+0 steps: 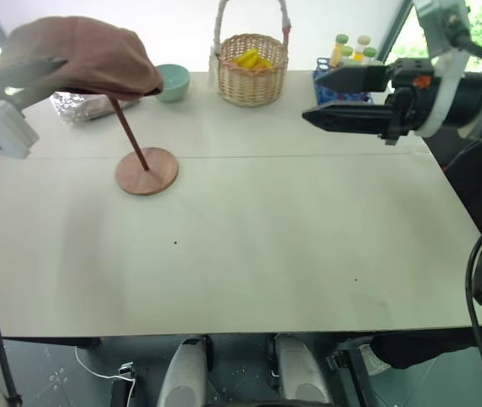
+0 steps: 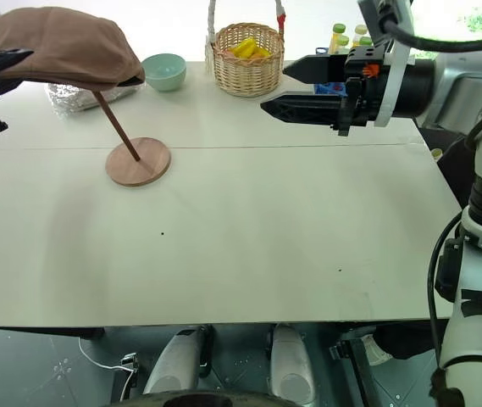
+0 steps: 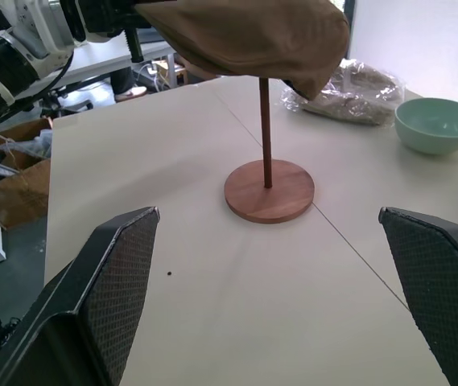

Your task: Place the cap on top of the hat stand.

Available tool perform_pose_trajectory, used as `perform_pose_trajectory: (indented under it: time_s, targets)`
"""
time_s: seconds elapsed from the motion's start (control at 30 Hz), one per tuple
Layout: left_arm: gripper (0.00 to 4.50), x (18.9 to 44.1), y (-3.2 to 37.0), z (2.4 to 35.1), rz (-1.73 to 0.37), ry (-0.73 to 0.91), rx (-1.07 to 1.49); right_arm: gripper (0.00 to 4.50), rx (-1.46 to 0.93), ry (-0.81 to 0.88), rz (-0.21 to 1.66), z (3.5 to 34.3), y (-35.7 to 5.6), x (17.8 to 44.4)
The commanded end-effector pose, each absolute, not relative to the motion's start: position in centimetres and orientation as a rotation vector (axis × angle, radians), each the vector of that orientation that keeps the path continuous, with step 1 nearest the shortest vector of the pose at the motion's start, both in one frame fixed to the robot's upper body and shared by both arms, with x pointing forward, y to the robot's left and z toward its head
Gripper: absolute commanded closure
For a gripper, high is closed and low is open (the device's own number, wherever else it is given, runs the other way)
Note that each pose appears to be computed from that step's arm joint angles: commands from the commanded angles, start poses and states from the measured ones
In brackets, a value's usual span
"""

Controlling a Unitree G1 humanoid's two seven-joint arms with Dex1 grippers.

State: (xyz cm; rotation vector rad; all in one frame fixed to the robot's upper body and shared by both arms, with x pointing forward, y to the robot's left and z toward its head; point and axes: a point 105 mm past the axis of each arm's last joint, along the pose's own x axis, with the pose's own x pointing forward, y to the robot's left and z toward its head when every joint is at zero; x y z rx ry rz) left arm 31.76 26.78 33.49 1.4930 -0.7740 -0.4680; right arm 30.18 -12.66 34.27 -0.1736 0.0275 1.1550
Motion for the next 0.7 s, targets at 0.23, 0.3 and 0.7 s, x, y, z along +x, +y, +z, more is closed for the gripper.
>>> perform_pose_trajectory:
  time_s: [0.23, 0.3, 0.7]
  targets:
    - [2.44, 31.5, 28.0, 33.3, -0.427, -0.774, 1.488, 0.00, -0.210, -0.031, 1.151, 35.9, -12.4, 29.8]
    - [1.35, 31.4, 28.3, 33.0, -0.410, -0.744, 1.511, 0.00, -0.206, -0.031, 1.151, 35.8, -12.4, 29.8]
    - [0.39, 30.4, 27.6, 30.8, -0.145, -0.452, 1.572, 0.00, -0.175, -0.040, 1.152, 35.7, -12.2, 30.3]
